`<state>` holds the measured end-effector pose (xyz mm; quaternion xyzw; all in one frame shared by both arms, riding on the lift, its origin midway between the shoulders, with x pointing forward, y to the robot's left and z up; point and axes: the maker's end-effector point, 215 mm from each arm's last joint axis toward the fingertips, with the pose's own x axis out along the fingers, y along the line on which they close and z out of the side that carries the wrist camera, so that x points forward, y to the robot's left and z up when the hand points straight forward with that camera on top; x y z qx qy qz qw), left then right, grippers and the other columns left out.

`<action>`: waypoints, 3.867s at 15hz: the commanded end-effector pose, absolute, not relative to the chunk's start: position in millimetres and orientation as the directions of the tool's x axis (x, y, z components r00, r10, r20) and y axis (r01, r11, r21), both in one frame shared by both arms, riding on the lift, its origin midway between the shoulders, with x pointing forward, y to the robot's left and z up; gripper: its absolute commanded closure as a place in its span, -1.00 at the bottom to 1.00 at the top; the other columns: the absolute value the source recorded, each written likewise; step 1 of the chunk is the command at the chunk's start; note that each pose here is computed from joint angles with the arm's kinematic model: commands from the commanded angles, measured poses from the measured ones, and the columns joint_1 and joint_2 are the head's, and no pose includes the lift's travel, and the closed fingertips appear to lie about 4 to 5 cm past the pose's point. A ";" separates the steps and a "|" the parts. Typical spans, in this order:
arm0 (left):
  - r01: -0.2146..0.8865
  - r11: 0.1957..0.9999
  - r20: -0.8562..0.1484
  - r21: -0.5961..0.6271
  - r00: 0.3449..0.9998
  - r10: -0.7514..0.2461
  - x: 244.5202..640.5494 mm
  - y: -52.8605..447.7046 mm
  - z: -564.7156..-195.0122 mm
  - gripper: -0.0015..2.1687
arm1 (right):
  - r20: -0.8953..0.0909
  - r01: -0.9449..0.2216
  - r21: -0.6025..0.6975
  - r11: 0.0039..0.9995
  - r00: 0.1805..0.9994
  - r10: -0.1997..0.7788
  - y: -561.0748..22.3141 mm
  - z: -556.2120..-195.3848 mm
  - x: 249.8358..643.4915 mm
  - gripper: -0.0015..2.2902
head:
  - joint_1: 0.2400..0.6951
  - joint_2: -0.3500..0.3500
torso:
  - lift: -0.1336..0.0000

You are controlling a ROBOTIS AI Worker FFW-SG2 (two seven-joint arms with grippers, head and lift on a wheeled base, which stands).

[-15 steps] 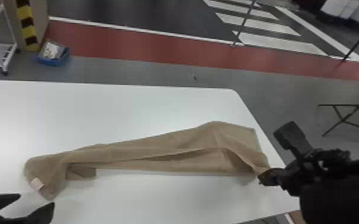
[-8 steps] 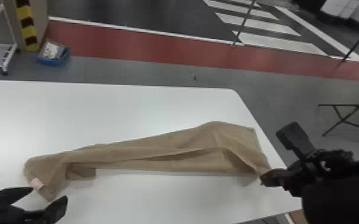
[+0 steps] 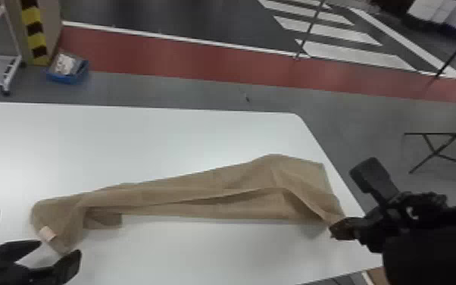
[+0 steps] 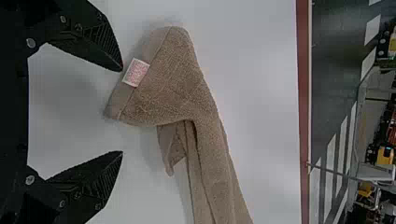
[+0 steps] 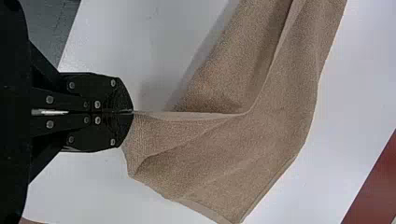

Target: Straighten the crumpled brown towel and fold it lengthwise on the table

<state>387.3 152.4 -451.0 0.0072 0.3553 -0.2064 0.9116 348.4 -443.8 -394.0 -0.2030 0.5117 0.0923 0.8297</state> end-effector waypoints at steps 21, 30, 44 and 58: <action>0.381 0.921 -0.659 -0.081 0.673 -0.336 416.0 152.0 -469.4 -0.30 | -0.897 -0.362 -0.231 0.903 0.439 -0.053 -443.0 -401.6 337.7 0.00 | 1.00 -1.00 | -0.86; 0.378 0.922 -0.625 -0.084 0.701 -0.344 421.6 158.8 -447.7 0.42 | -0.896 -0.358 -0.236 0.904 0.441 -0.059 -446.2 -399.7 336.2 0.00 | 1.00 -1.00 | -0.86; 0.267 0.953 -0.611 -0.146 0.733 -0.299 401.7 289.1 -421.2 -1.00 | -0.887 -0.448 -0.256 0.857 0.462 -0.023 -408.7 -383.0 336.5 0.00 | 1.00 -0.56 | -0.86; 0.515 0.852 -0.641 -0.090 0.625 -0.445 399.3 232.2 -439.7 -0.53 | -0.897 -0.429 -0.251 0.868 0.441 -0.042 -418.1 -390.2 328.1 0.00 | 1.00 -0.80 | -0.86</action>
